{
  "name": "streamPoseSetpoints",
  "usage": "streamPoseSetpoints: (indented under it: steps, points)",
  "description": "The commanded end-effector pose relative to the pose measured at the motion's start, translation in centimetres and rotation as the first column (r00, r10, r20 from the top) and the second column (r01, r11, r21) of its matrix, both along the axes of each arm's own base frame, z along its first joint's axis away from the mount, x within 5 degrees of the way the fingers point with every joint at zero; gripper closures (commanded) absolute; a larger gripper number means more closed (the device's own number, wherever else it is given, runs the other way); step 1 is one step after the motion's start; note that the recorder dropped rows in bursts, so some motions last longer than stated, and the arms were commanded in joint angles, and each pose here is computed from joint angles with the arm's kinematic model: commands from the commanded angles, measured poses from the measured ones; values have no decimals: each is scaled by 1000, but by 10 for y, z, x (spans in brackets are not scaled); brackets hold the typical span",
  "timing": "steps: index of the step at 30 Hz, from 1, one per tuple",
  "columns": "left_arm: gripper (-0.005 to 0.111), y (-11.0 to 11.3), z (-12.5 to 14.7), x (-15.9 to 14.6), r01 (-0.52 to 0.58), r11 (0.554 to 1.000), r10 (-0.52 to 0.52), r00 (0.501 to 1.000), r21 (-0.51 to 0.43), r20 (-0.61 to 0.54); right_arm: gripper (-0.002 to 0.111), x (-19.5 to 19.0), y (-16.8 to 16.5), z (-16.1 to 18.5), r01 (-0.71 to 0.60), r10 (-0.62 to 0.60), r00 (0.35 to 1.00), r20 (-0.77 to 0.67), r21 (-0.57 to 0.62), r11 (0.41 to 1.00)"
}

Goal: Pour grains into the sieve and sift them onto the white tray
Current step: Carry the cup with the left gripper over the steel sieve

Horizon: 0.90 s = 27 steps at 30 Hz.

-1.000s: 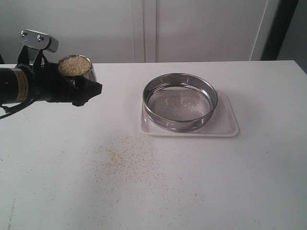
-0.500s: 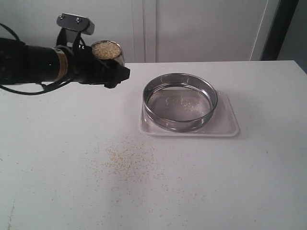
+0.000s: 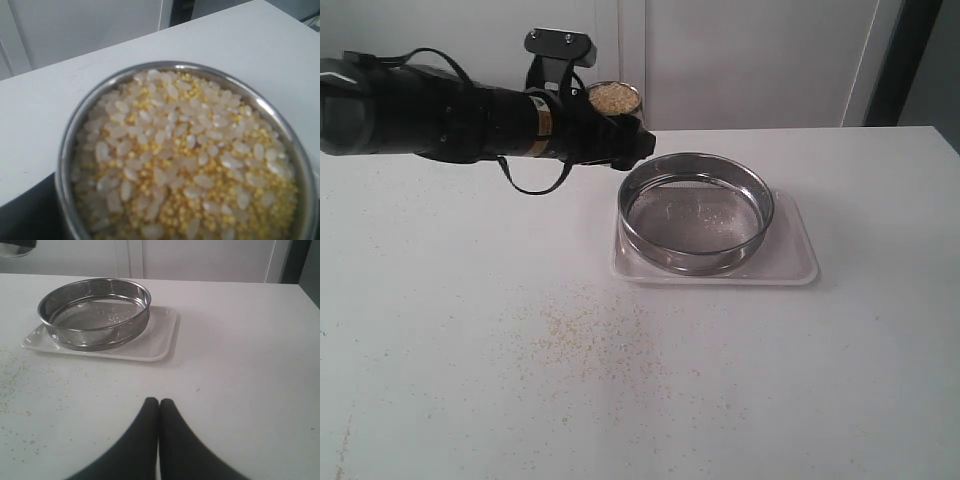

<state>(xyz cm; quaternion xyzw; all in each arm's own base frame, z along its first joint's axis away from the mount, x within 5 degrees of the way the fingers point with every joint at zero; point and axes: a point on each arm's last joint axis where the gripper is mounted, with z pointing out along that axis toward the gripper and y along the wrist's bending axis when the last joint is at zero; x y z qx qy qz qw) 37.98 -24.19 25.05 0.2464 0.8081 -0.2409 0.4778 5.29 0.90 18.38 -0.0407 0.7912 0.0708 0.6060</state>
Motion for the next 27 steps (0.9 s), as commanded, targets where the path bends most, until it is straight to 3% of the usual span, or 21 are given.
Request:
streamPoseSetpoints:
  steps: [1,11,15,22,27]
  points:
    - [107,-15,3,6,1,1000,0,1000,-23,9,108,0,-1,-2,9,-9,1000,3,-6,1000]
    - [107,-38,-3,19,5,999,-4,1000,-43,24,108,0,-1,-2,9,-9,1000,3,-6,1000]
    - [107,-44,-8,23,20,1000,-19,998,-10,52,108,0,-1,-2,9,-9,1000,3,-6,1000]
    - [107,-40,-8,31,-47,995,34,988,88,153,108,0,-1,-2,9,-9,1000,3,-6,1000]
    - [107,-40,-5,35,-70,993,54,984,90,172,108,0,-1,-2,9,-9,1000,3,-6,1000]
